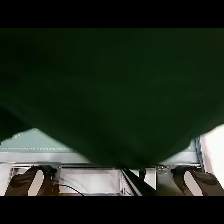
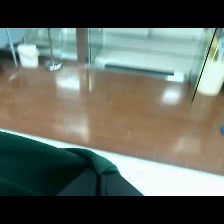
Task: Fold the shirts.
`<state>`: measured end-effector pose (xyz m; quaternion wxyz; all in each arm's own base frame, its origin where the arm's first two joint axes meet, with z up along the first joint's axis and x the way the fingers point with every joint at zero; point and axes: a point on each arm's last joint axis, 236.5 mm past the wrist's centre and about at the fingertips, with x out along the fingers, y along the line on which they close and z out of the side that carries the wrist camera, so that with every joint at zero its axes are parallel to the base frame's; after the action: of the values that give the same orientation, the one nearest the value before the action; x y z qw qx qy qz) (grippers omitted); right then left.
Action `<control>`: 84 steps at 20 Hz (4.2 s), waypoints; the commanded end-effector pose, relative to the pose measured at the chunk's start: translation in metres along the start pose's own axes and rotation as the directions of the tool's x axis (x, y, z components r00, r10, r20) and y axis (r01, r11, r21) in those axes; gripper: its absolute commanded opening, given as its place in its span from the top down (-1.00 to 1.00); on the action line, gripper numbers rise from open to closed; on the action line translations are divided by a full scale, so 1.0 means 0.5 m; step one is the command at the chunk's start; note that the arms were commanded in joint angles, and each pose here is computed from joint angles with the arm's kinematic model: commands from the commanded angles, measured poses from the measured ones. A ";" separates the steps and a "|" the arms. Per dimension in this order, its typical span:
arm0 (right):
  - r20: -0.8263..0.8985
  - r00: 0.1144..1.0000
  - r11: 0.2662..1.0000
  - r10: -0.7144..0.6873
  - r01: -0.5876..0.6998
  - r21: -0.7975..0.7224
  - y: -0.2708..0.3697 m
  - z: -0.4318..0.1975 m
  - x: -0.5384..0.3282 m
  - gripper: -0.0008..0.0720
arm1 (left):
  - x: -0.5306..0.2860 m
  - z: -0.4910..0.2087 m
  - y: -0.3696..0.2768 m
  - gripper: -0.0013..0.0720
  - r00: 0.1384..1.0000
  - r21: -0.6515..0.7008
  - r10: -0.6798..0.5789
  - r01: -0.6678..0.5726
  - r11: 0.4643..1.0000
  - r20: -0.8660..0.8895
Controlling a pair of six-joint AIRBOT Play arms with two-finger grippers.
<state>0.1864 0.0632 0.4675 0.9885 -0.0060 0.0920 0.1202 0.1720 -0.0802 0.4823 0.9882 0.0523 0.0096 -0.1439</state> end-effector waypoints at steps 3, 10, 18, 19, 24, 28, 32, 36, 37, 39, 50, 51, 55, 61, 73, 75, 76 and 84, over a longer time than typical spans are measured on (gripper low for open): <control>-0.224 0.974 0.995 0.017 0.005 0.099 -0.046 -0.149 0.117 0.92 | 0.141 -0.236 0.028 0.92 0.947 -0.215 -0.121 0.057 0.975 -0.299; -0.501 0.853 0.958 0.148 0.001 0.286 -0.127 -0.420 0.402 0.92 | 0.411 -0.544 0.014 0.92 0.816 -0.505 -0.334 0.061 0.861 -0.472; -0.489 0.807 0.804 0.331 0.030 0.594 -0.201 -0.621 0.775 0.92 | 0.686 -0.781 0.073 0.92 0.809 -0.603 -0.247 -0.160 0.781 -0.534; -0.488 0.799 0.777 0.352 0.041 0.628 -0.206 -0.643 0.807 0.92 | 0.692 -0.814 0.057 0.92 0.783 -0.619 -0.278 -0.168 0.767 -0.556; -0.452 0.785 0.675 0.424 0.059 0.736 -0.226 -0.686 0.875 -0.16 | 0.648 -0.918 0.013 -0.39 0.630 -0.619 -0.390 -0.188 0.763 -0.672; -0.501 0.732 0.687 0.462 0.062 0.724 -0.312 -0.646 0.752 -0.13 | 0.445 -0.975 0.117 -0.42 0.310 -0.524 -0.441 -0.279 0.805 -0.842; -0.676 0.627 0.770 0.386 0.184 0.610 -0.368 -0.721 0.587 -0.13 | 0.264 -1.028 0.154 -0.42 0.247 -0.532 -0.473 -0.450 0.717 -0.846; -0.689 0.635 0.705 0.348 0.307 0.639 -0.296 -0.831 0.482 -0.13 | 0.095 -1.117 0.096 -0.42 0.233 -0.530 -0.498 -0.581 0.617 -0.835; -0.683 0.639 0.686 0.355 0.318 0.655 -0.263 -0.862 0.457 -0.13 | 0.060 -1.133 0.079 -0.42 0.230 -0.531 -0.511 -0.613 0.585 -0.829; -0.658 0.653 0.641 0.375 0.331 0.693 -0.208 -0.910 0.421 -0.13 | 0.026 -1.151 0.044 -0.42 0.264 -0.568 -0.548 -0.644 0.513 -0.794; -0.636 0.655 0.566 0.409 0.365 0.740 -0.141 -0.979 0.377 -0.13 | 0.041 -1.191 -0.092 -0.42 0.233 -0.665 -0.711 -0.618 0.418 -0.664; -0.634 0.667 0.554 0.392 0.379 0.741 -0.150 -0.978 0.382 -0.13 | 0.046 -1.201 -0.098 -0.37 0.219 -0.657 -0.701 -0.608 0.446 -0.679; -0.648 0.718 0.475 0.254 0.491 0.731 -0.252 -0.989 0.371 -0.13 | 0.063 -1.217 -0.104 0.92 0.209 -0.640 -0.665 -0.574 0.510 -0.717; -0.786 0.536 0.461 0.308 0.639 0.616 -0.251 -1.077 0.275 -0.13 | 0.066 -1.221 -0.100 0.92 0.215 -0.639 -0.656 -0.566 0.520 -0.724; -0.707 0.537 0.588 0.460 0.413 0.696 -0.136 -1.045 0.452 0.92 | 0.108 -1.200 -0.083 0.92 0.282 -0.667 -0.642 -0.555 0.498 -0.713; -0.662 0.578 0.630 0.476 0.301 0.716 -0.140 -0.940 0.498 0.92 | 0.179 -1.136 -0.050 0.92 0.391 -0.722 -0.617 -0.493 0.486 -0.683; -0.636 0.614 0.660 0.468 0.236 0.713 -0.149 -0.873 0.522 0.92 | 0.231 -1.080 -0.026 0.92 0.481 -0.764 -0.595 -0.438 0.473 -0.644; -0.167 0.967 0.921 0.191 -0.117 0.371 -0.199 -0.124 0.482 0.92 | 0.386 -0.239 0.159 0.92 0.974 -0.583 -0.226 0.184 0.792 0.001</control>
<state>0.4518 0.0160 0.2433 0.9035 0.2323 0.3175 0.1700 0.3950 -0.0447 0.2147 0.8882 -0.3148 0.2572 -0.2140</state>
